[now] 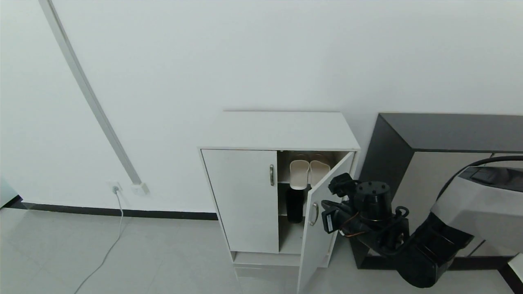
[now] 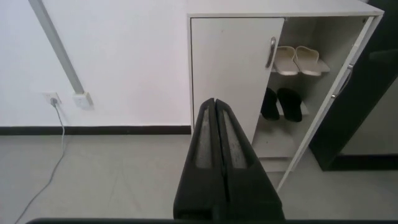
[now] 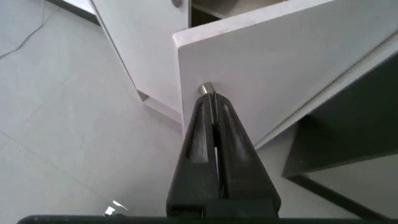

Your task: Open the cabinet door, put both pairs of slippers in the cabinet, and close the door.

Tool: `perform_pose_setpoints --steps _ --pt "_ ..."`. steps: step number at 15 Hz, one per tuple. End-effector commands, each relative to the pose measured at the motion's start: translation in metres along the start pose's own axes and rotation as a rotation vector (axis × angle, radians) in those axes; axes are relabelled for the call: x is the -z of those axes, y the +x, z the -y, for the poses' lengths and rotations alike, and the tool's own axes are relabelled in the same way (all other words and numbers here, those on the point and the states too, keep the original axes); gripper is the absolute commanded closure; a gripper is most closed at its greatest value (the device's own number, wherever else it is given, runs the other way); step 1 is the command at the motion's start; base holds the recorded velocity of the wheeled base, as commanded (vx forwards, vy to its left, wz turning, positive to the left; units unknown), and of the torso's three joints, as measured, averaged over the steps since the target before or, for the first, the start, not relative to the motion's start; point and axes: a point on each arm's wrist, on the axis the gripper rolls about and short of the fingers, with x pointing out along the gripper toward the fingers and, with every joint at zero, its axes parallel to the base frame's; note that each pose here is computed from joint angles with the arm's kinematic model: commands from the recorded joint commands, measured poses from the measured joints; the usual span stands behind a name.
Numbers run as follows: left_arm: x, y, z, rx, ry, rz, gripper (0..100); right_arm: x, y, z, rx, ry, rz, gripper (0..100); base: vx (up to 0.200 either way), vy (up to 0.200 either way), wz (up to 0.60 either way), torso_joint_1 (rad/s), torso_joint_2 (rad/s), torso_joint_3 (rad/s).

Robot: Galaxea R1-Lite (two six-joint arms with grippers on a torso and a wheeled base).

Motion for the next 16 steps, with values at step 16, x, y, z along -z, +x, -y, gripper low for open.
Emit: perform_pose_setpoints --steps 16 --pt "0.000 0.000 0.000 0.002 0.001 -0.002 100 0.024 -0.098 0.020 0.016 0.012 -0.130 100 0.088 0.000 0.00 -0.001 0.00 0.002"
